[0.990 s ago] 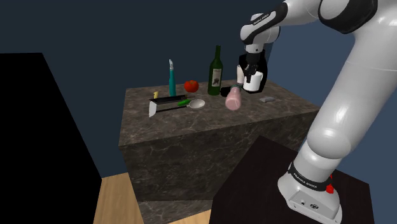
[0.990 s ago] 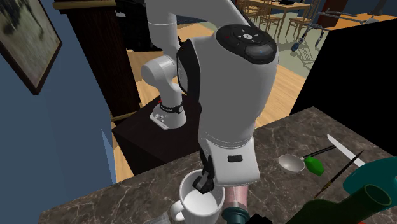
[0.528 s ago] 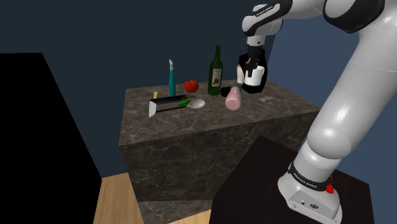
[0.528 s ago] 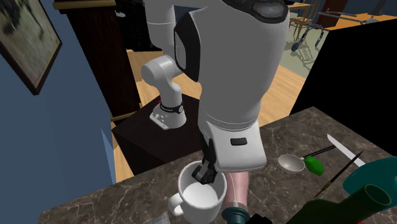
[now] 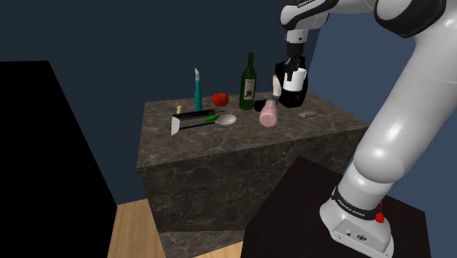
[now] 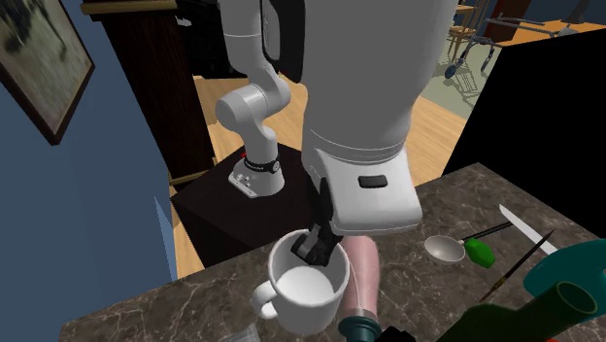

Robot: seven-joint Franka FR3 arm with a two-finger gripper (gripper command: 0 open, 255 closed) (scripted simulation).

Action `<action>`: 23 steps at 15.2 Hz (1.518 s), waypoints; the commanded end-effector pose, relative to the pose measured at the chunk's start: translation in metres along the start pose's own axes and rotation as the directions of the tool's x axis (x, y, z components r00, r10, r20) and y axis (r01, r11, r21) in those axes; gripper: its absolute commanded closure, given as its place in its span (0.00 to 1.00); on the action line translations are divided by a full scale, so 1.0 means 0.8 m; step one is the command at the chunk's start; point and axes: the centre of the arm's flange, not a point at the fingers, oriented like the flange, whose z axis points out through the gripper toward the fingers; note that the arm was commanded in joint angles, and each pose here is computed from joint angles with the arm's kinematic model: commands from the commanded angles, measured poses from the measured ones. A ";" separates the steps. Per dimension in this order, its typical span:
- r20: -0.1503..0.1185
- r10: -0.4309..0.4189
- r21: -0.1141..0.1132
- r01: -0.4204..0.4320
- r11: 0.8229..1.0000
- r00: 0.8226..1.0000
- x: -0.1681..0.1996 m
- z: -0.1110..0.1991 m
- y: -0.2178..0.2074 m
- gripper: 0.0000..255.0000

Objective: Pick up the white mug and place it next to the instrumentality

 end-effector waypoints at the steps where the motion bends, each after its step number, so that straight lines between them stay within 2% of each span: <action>1: 0.000 0.000 0.000 0.000 1.000 1.000 0.004 -0.008 -0.017 1.00; 23: 0.000 0.000 0.000 0.000 1.000 1.000 0.098 -0.020 -0.368 1.00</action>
